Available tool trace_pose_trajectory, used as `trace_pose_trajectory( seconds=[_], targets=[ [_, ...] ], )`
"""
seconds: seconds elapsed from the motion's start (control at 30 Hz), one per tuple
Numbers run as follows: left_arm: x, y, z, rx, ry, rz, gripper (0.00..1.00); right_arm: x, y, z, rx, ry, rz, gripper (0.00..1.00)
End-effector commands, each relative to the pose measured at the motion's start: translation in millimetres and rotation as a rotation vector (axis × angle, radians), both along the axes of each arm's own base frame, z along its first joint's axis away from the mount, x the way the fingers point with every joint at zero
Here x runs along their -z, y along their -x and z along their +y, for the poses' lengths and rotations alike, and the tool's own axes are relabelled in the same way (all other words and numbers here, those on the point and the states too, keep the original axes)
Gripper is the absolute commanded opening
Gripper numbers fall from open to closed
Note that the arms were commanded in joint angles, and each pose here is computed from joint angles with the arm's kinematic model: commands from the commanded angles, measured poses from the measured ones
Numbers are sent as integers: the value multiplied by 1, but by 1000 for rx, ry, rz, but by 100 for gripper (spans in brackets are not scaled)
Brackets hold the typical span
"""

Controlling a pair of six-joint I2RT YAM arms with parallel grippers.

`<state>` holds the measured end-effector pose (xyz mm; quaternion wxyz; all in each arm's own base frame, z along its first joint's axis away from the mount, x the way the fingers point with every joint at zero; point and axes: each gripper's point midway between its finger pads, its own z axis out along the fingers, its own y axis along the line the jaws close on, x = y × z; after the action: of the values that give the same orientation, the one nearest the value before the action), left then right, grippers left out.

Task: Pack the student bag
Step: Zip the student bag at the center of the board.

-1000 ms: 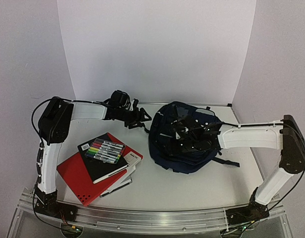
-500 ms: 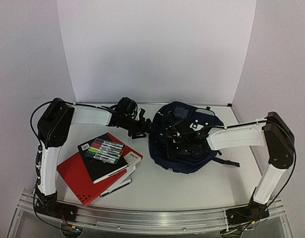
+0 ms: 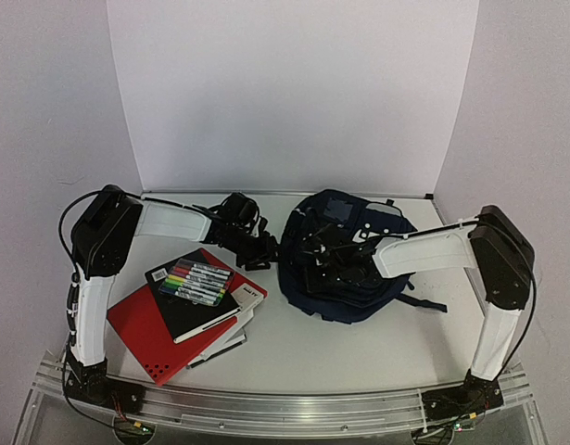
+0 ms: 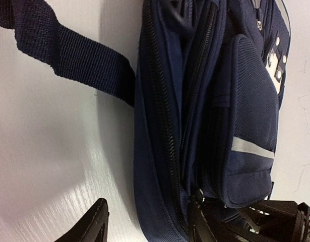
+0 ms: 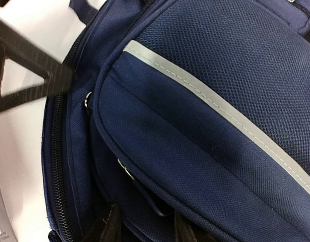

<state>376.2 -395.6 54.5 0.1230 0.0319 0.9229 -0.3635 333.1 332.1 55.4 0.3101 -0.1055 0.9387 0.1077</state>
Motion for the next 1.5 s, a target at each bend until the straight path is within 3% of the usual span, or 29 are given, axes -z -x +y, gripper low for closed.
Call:
trace_pose_trajectory(
  seconds=[0.0,0.07,0.3,0.57,0.97,1.47],
  targets=[
    [-9,0,-7,4,58,-5,49,-7,-26,2,50,13,-77,29],
    [-9,-1,-10,12,73,-12,45,-4,-30,1,61,28,-85,26],
    [-8,-6,-16,0,113,-16,21,-19,-35,8,54,5,-111,1],
    [-25,-34,-4,-105,192,-57,1,-25,-15,-5,61,-23,-87,0],
    [-31,-70,17,-163,201,-87,0,-25,24,-45,108,-72,-31,0],
    [-54,-130,45,-145,184,-199,0,-8,25,-90,201,-86,34,0]
  ],
)
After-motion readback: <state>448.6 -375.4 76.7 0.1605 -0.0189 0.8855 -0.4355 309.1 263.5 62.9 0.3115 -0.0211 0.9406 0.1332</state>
